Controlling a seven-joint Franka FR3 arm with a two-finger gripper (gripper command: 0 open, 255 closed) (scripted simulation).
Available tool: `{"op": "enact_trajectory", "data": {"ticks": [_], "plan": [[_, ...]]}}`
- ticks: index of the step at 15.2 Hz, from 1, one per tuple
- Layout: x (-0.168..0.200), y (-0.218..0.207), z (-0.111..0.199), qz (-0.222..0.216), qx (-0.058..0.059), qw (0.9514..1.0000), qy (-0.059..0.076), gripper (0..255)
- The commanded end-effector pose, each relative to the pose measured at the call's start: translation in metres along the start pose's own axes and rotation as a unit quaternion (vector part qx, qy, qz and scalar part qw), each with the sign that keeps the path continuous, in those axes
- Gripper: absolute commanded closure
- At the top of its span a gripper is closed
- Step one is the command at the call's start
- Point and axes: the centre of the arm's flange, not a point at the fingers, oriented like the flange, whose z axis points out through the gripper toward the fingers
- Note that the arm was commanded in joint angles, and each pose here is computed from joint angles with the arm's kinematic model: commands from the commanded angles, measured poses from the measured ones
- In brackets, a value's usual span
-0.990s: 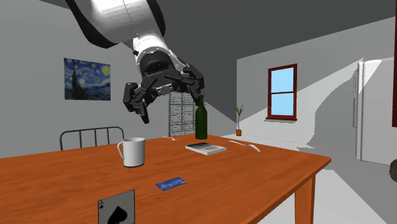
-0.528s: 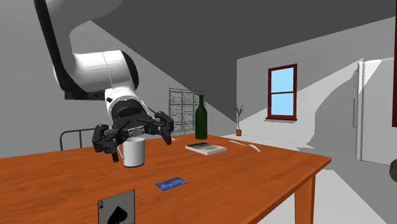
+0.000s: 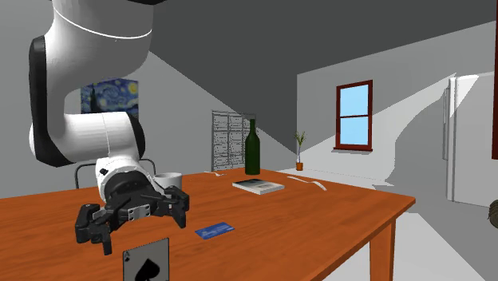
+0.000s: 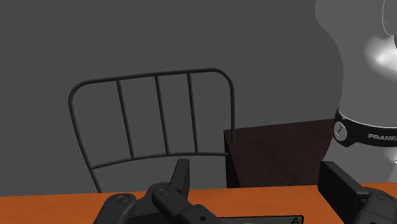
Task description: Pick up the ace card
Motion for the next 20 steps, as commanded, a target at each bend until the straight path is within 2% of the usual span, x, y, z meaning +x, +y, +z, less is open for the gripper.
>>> {"op": "enact_trajectory", "data": {"ticks": [1, 5, 6, 15, 20], "plan": [[0.011, -0.001, 0.002, -0.001, -0.001, 1.0, -0.001, 0], [0.024, -0.002, 0.004, -0.001, -0.001, 1.0, -0.001, 0], [0.025, -0.002, 0.005, -0.001, -0.001, 1.0, -0.001, 255], [0.025, -0.002, 0.004, -0.001, -0.001, 1.0, -0.001, 255], [-0.001, 0.0, -0.001, -0.001, -0.001, 1.0, -0.001, 255]]}}
